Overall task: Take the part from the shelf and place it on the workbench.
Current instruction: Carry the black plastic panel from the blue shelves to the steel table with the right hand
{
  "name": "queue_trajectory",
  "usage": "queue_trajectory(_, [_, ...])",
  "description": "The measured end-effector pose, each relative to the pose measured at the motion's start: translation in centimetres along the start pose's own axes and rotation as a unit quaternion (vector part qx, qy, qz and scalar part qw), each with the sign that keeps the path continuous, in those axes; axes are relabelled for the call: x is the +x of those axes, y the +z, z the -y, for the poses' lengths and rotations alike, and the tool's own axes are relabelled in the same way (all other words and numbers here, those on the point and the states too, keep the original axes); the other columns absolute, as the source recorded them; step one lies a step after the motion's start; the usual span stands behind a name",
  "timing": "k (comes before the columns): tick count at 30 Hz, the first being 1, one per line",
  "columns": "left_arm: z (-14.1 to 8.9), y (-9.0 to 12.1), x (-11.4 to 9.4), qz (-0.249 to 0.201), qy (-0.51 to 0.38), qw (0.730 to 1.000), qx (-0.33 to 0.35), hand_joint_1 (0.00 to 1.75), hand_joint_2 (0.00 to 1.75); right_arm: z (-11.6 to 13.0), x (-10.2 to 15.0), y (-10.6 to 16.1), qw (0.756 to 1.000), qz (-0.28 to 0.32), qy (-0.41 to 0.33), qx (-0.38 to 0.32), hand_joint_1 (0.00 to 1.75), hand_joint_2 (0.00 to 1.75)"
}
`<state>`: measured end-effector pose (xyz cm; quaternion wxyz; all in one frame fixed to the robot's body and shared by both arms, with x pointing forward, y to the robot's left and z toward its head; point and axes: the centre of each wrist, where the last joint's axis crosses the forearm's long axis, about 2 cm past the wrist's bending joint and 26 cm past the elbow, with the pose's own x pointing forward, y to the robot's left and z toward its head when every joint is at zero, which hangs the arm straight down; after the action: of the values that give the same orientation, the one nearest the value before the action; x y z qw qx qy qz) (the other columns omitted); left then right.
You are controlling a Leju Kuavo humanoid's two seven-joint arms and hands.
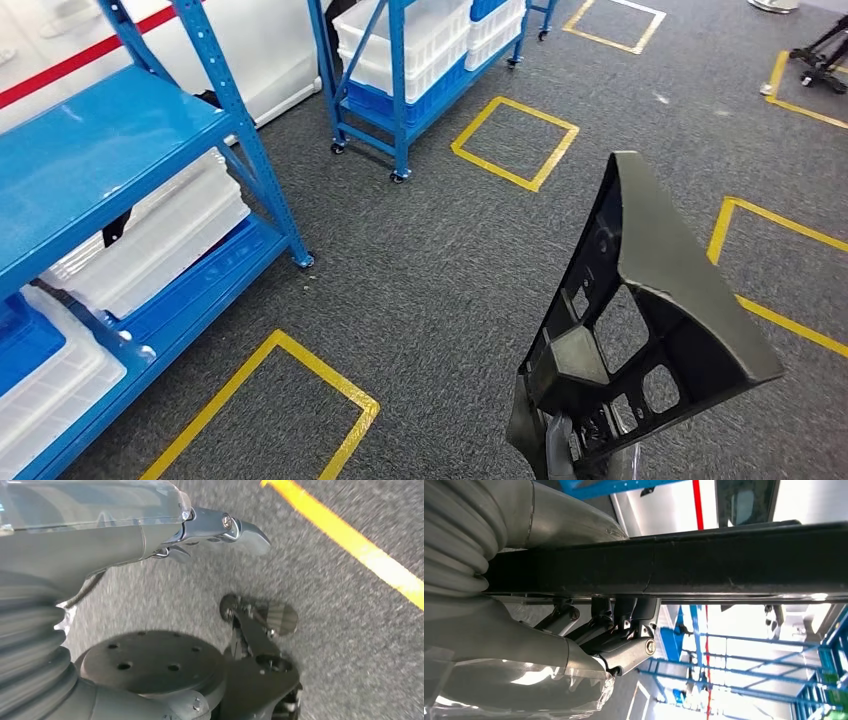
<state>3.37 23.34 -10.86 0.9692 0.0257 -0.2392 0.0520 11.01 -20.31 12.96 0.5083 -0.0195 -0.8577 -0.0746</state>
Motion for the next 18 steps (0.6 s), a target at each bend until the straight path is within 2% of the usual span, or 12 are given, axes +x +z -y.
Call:
queue_trajectory(15, [0.6,0.1,0.0,-0.001,-0.007,1.000,-0.009,0.00,1.75,0.1,0.0,0.1,1.000,-0.001,0.018,-0.006,1.75,1.75])
queue_trajectory(18, [1.2,0.2,0.1,-0.004,-0.013,1.000,-0.016,0.00,1.75,0.2,0.2,0.1,0.999,0.001,0.036,-0.008,1.75,1.75])
